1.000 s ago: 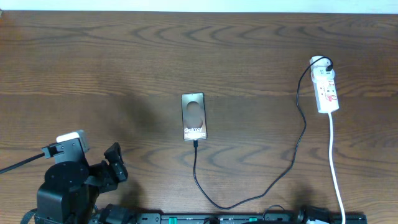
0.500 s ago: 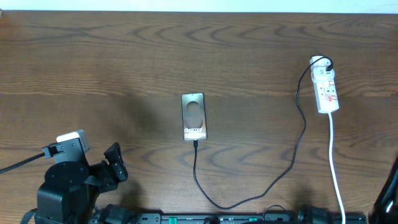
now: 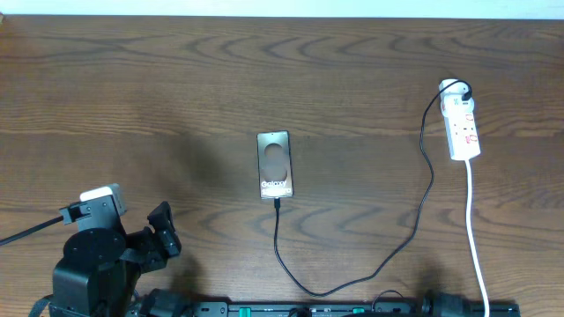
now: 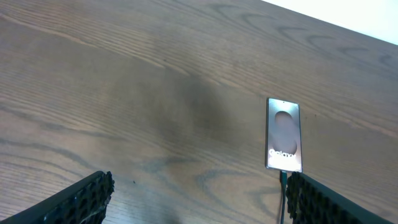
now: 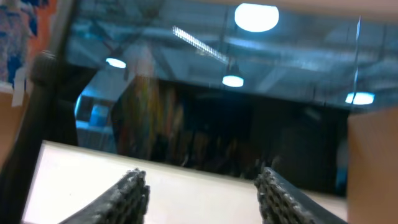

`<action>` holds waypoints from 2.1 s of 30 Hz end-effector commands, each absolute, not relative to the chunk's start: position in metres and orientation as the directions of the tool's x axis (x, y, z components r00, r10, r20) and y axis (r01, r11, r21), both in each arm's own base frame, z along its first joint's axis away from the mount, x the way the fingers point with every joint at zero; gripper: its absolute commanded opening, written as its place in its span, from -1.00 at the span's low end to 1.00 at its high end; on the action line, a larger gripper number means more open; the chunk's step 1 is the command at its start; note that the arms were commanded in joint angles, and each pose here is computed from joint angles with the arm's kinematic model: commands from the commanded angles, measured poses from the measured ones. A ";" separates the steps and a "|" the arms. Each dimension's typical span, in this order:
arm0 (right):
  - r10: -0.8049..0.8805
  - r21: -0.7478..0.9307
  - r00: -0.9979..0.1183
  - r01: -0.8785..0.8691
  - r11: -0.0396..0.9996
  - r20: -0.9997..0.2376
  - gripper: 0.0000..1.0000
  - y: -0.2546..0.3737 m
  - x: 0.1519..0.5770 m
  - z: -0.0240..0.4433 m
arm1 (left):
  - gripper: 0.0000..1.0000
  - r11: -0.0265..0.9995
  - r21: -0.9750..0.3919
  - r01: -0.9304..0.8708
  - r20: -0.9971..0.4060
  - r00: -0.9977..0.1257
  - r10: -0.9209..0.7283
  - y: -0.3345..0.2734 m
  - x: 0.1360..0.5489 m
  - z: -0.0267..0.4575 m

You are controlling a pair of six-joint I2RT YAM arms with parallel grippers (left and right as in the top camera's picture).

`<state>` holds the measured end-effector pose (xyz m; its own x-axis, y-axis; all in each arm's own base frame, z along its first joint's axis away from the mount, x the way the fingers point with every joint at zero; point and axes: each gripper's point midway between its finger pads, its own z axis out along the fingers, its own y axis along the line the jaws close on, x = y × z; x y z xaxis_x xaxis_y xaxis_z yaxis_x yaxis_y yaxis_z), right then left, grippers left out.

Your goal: Plug charger to phone and switch on socket

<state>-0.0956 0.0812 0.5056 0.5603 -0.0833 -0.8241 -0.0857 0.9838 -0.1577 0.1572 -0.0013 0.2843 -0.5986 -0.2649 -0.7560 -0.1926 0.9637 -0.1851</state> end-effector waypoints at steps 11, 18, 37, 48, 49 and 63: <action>-0.069 -0.222 0.652 -0.155 0.963 -0.755 0.41 0.068 -0.157 0.502 | 0.81 0.961 -0.179 -0.210 -0.756 -0.596 -0.271 0.002 0.157 0.283; -0.161 -0.275 0.720 -0.043 0.960 -0.675 0.99 0.030 -0.169 0.518 | 0.81 0.961 -0.179 -0.210 -0.756 -0.596 -0.271 0.002 0.157 0.283; -0.158 -0.304 0.691 -0.093 0.948 -0.705 0.99 0.035 -0.110 0.523 | 0.81 0.961 -0.179 -0.210 -0.756 -0.596 -0.271 0.002 0.157 0.283; -0.179 -0.253 0.304 -0.224 0.941 -0.936 0.99 0.044 0.061 0.418 | 0.81 0.961 -0.179 -0.210 -0.756 -0.596 -0.271 0.002 0.157 0.283; -0.181 -0.248 0.276 -0.231 0.941 -0.944 0.99 0.045 0.072 0.408 | 0.82 0.961 -0.179 -0.210 -0.756 -0.596 -0.271 0.002 0.157 0.283; -0.168 -0.188 0.097 -0.275 0.943 -0.981 0.99 0.051 0.191 0.285 | 0.81 0.961 -0.179 -0.210 -0.756 -0.596 -0.271 0.002 0.157 0.283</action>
